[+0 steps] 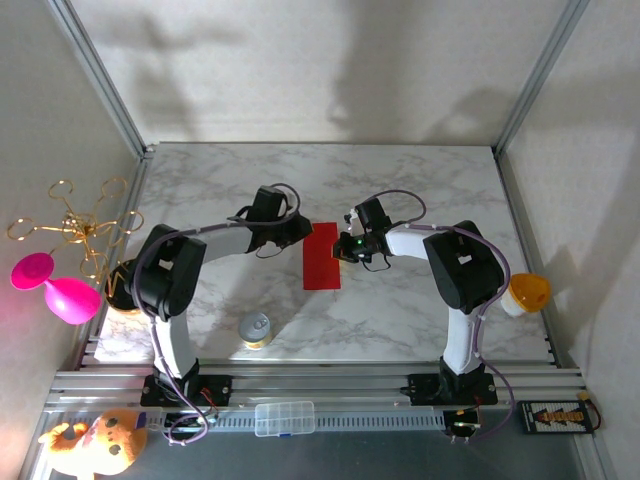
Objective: Fold a paper plane with a square sheet of paper (pick it up from the middle)
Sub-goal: First fold the square sheet of paper in half at the center of the table.
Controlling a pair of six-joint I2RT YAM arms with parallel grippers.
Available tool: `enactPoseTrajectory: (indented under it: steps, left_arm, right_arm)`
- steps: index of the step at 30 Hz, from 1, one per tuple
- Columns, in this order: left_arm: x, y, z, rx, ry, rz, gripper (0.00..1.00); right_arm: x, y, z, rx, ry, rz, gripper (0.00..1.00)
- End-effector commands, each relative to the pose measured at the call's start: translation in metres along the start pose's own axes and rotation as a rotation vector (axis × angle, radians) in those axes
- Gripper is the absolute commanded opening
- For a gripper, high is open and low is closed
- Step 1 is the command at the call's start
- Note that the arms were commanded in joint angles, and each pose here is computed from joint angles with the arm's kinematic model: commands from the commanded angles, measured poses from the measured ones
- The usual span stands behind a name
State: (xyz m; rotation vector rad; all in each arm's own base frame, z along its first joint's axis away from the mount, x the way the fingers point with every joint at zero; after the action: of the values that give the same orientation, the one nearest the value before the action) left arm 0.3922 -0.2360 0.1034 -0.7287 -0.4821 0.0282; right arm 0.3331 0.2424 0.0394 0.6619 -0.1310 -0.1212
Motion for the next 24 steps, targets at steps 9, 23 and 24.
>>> enactPoseTrajectory:
  steps: [9,23,24]
  left_arm:
    - [-0.002,0.024,-0.039,0.089,0.06,0.039,0.14]
    - [0.009,0.088,-0.03,0.242,0.012,0.093,0.14]
    - [0.011,0.09,-0.028,0.232,0.003,0.096,0.14]
  right_arm:
    - [-0.072,-0.14,-0.014,-0.598,0.175,-0.152,0.04]
    - [-0.071,-0.143,-0.012,-0.618,0.167,-0.153,0.04]
    - [-0.07,-0.142,-0.012,-0.618,0.164,-0.152,0.04]
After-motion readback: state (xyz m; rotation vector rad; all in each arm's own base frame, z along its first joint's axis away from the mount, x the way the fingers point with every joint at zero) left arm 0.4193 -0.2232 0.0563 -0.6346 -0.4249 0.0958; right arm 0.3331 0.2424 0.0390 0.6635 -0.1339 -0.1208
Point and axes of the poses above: each hand's point on the last joint's axis, 136 mm out from that joint toward the fingers, its own z axis back along the fingers, its own y axis along the line the jaws close on, x = y × z, the point moved 5 cm from there along z, back along the fingers, and after that the axes turned 12 degrees about -z, right-handed, at the moved point
